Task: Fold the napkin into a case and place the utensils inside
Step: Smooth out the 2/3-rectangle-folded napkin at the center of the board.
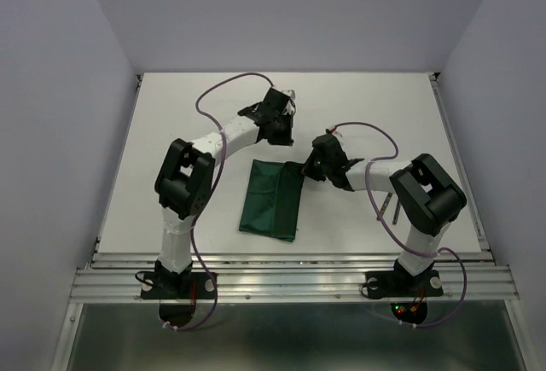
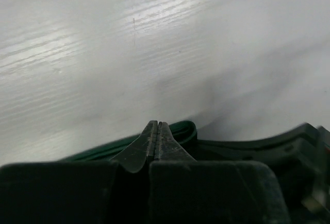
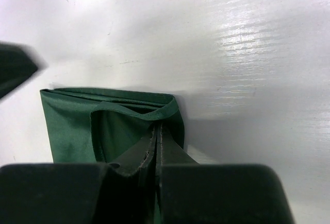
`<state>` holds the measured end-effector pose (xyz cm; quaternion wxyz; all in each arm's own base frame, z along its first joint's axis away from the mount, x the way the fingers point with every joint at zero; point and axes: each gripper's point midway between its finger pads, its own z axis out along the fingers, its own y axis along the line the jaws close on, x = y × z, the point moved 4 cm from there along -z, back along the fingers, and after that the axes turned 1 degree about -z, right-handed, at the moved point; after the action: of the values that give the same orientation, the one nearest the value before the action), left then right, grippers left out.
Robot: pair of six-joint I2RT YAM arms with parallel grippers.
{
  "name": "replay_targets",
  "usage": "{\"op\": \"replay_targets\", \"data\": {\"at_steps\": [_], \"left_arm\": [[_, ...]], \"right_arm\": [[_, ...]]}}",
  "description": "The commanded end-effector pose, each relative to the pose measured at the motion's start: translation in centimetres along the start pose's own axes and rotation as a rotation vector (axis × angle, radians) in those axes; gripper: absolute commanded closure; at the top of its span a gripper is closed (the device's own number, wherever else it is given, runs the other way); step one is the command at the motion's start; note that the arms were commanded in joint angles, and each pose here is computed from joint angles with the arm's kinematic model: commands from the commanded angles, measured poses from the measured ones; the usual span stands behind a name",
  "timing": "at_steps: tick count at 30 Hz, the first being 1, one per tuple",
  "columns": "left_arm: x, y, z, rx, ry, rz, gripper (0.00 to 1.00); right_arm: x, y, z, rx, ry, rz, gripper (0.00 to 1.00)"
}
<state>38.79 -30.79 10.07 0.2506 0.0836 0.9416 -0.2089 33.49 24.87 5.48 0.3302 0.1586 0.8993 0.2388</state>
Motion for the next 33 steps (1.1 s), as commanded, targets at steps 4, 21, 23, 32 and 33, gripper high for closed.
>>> {"op": "replay_targets", "data": {"at_steps": [4,21,23,32,33], "left_arm": [[-0.1,-0.5,-7.3,0.027,-0.111,-0.024,1.00],[4.6,0.7,-3.6,0.073,0.038,-0.009,1.00],[4.4,1.0,-3.2,0.047,0.036,-0.010,1.00],[4.0,1.3,-2.4,0.018,0.034,-0.008,1.00],[3.8,1.2,-2.7,0.022,0.024,-0.008,1.00]], "right_arm": [[-1.0,-0.3,-0.1,0.041,-0.030,-0.032,0.99],[-1.2,-0.1,-0.1,0.035,-0.029,-0.056,0.99],[-1.2,0.0,-0.2,0.034,-0.030,-0.056,0.99],[-1.3,-0.1,-0.3,0.038,-0.037,-0.058,0.99],[-1.3,-0.1,-0.4,0.038,-0.037,-0.059,0.99]]}}
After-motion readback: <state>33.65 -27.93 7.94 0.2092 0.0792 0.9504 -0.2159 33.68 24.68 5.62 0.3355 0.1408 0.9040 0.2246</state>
